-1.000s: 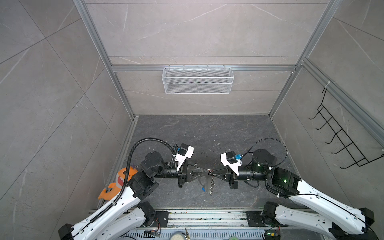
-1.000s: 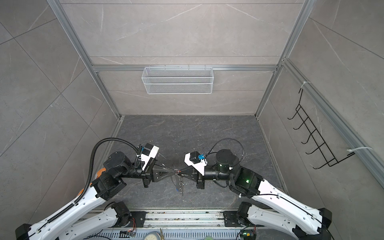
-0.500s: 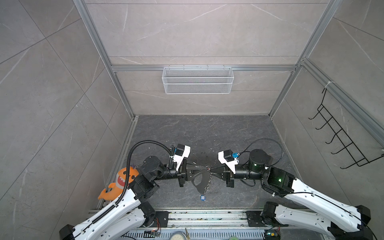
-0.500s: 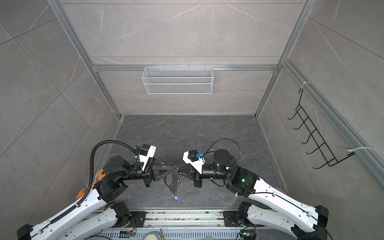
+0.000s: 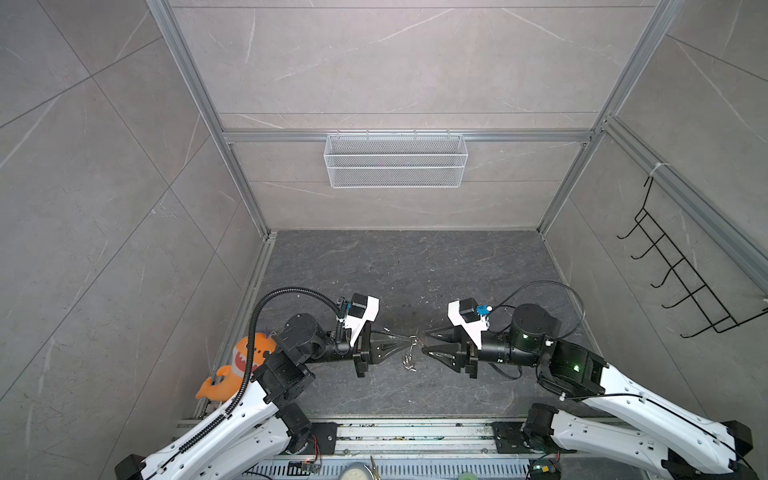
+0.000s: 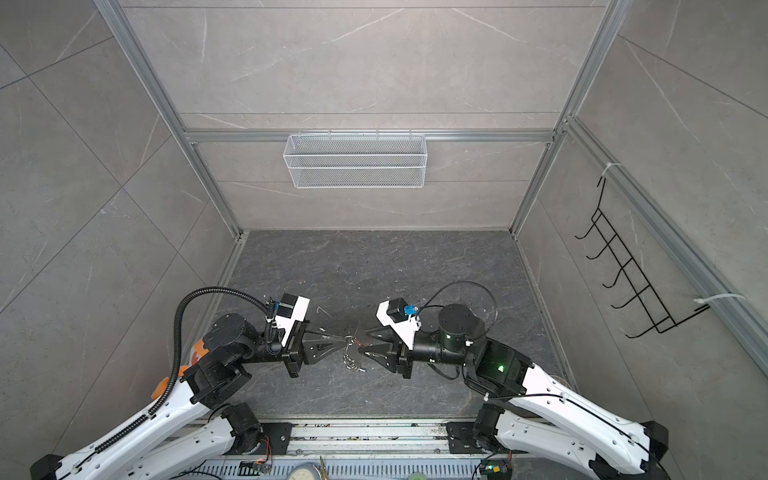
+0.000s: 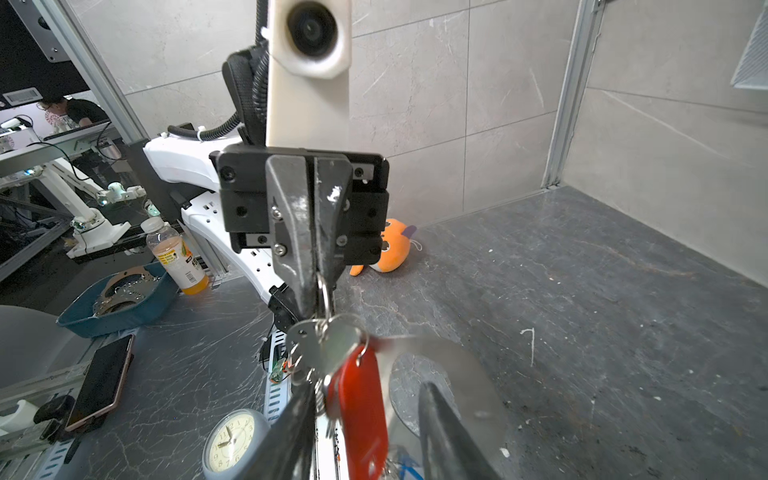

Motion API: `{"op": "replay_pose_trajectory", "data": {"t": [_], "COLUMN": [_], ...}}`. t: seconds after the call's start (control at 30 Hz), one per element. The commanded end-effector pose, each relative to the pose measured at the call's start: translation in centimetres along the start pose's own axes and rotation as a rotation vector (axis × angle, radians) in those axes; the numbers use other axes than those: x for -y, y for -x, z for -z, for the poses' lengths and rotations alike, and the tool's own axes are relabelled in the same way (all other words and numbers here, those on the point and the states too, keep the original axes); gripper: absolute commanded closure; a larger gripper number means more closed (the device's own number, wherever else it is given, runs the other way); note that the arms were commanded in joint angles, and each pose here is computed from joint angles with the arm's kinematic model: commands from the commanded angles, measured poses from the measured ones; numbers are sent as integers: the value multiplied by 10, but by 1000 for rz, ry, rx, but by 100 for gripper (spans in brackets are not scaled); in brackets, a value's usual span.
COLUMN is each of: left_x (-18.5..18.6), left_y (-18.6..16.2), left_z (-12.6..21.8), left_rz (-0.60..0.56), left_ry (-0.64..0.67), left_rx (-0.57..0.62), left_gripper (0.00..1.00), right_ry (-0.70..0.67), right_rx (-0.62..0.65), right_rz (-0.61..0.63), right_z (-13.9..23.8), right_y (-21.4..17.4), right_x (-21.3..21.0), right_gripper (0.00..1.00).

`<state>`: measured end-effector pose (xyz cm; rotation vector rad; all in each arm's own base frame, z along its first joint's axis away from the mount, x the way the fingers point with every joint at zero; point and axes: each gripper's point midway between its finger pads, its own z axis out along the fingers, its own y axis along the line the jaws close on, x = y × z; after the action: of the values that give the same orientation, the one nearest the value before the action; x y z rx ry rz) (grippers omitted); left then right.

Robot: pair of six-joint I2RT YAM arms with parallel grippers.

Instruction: Remove the keys from the keyring

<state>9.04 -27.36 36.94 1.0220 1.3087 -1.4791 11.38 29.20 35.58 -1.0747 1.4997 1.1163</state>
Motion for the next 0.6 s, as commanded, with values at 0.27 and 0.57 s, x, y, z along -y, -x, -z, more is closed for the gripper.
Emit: {"op": "replay_pose_trajectory", "data": {"t": [0.27,0.57], "left_x": [24,26], "left_y": [28,28], "left_z": [4,8], "left_rz": [-121,-127], "left_ry": [-72,-61], "left_rx": [74,82], "left_gripper": [100,100], "right_ry": [87,166], "right_rx": [135,124], "right_rz": [21,-21], "right_z": [1,-11], "right_y": [52,48], "right_x": [-18,-25], "right_gripper": [58,69]}}
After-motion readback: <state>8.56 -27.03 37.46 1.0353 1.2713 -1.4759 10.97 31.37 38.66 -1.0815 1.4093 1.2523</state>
